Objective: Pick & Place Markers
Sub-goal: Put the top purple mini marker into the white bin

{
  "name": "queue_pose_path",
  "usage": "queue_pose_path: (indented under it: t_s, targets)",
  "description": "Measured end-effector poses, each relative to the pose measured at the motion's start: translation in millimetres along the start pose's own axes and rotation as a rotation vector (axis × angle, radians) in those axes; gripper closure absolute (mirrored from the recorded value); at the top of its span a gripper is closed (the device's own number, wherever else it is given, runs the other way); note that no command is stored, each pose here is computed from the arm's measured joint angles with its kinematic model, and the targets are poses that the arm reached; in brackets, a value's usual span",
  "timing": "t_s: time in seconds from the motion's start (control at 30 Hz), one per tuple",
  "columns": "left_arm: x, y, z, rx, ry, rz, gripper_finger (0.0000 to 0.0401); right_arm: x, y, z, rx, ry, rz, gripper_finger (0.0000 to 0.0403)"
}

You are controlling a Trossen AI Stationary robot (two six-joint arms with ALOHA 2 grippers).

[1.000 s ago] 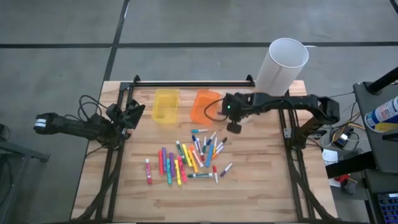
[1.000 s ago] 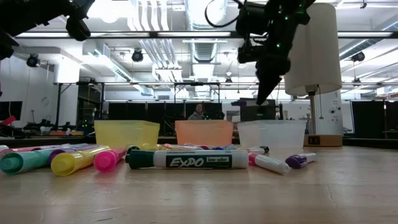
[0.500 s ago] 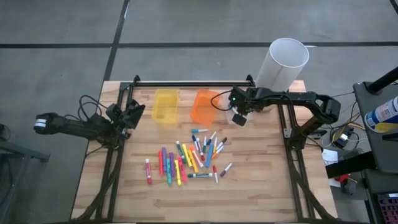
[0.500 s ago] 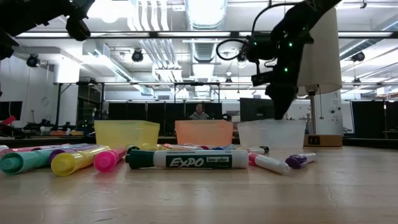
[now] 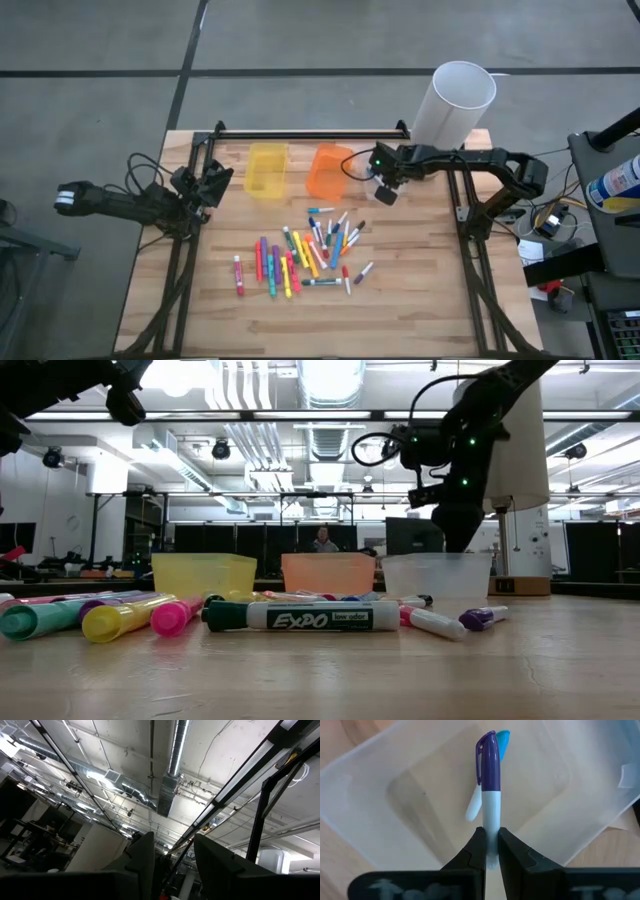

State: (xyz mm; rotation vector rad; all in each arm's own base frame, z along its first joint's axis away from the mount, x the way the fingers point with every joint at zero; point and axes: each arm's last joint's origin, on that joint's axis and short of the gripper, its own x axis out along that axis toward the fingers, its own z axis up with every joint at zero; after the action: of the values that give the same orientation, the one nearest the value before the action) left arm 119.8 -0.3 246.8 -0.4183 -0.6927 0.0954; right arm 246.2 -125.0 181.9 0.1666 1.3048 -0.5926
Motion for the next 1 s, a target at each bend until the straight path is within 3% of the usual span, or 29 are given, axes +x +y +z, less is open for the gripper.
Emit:
queue_pose_path:
  t_s: [0.73, 1.0]
  targets:
    - [0.0, 0.1, -0.1, 0.0, 0.0, 0.0, 0.0268, 1.5, 0.4, -0.3, 0.003, -0.008, 0.0, 0.0375]
    - [0.0, 0.0, 0.0, 0.0, 0.0, 0.0, 0.0268, 1.5, 0.6, 1.0, 0.012, -0.022, 0.001, 0.0302]
